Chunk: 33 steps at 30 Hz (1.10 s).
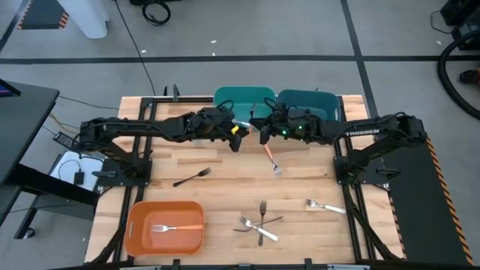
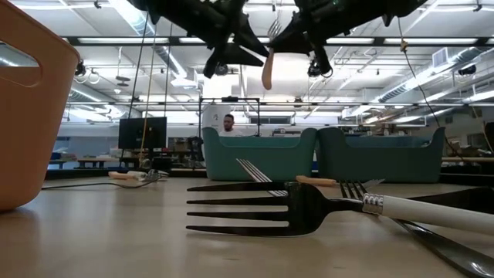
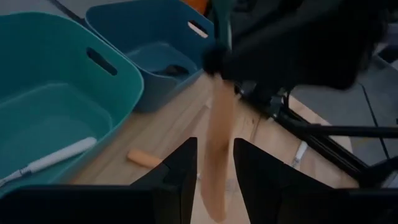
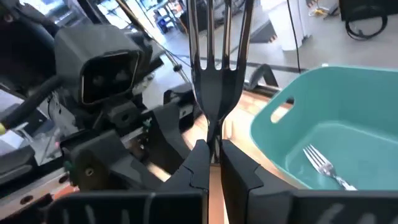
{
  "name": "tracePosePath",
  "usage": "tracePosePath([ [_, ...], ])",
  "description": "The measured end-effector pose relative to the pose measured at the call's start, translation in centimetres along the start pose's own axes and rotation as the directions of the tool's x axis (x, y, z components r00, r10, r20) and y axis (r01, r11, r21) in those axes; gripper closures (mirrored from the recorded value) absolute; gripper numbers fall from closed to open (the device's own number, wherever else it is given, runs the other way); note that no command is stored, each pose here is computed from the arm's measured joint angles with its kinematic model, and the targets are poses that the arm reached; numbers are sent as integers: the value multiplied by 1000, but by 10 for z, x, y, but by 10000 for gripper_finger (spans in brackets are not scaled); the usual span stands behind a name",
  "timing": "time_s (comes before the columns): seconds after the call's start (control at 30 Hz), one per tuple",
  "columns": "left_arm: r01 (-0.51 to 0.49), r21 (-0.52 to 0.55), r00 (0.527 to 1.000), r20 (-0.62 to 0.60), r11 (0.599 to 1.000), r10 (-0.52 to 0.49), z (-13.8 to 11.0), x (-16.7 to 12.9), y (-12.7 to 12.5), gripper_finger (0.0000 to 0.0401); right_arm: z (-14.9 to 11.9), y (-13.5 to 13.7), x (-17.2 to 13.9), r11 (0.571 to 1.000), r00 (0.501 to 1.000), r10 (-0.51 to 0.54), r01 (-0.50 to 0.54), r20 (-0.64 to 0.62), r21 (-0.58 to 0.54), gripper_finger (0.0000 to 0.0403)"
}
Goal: Sort silverware by color (type)
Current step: Put the top right orange fork into the orange bin
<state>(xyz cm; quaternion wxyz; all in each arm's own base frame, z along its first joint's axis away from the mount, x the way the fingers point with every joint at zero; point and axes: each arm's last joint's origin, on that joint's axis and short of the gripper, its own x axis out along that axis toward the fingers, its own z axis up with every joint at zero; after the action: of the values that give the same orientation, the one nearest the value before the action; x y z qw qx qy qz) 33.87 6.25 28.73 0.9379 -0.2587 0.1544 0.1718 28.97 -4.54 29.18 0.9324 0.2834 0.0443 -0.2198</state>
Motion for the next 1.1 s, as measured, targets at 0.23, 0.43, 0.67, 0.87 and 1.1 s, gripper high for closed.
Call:
tracePosePath([
  [0.23,11,-4,1000,28,1000,-11,-2,10,1,287,-5,0,4,1000,1000,3,-3,-18,5,382],
  [0.43,5,1,1000,15,1000,-5,-5,15,2,294,-4,0,6,1000,1000,13,-13,-7,16,382],
  [0.67,6,18,1000,13,1000,-6,-6,15,2,350,-4,0,6,1000,1000,13,-13,-7,18,383],
  [0.87,14,34,1000,8,999,-14,-6,15,2,351,-2,-1,7,997,996,77,-76,-40,22,340],
  [1.1,31,131,995,-93,991,-19,-6,-4,1,351,2,2,3,990,990,134,-132,-40,44,293],
])
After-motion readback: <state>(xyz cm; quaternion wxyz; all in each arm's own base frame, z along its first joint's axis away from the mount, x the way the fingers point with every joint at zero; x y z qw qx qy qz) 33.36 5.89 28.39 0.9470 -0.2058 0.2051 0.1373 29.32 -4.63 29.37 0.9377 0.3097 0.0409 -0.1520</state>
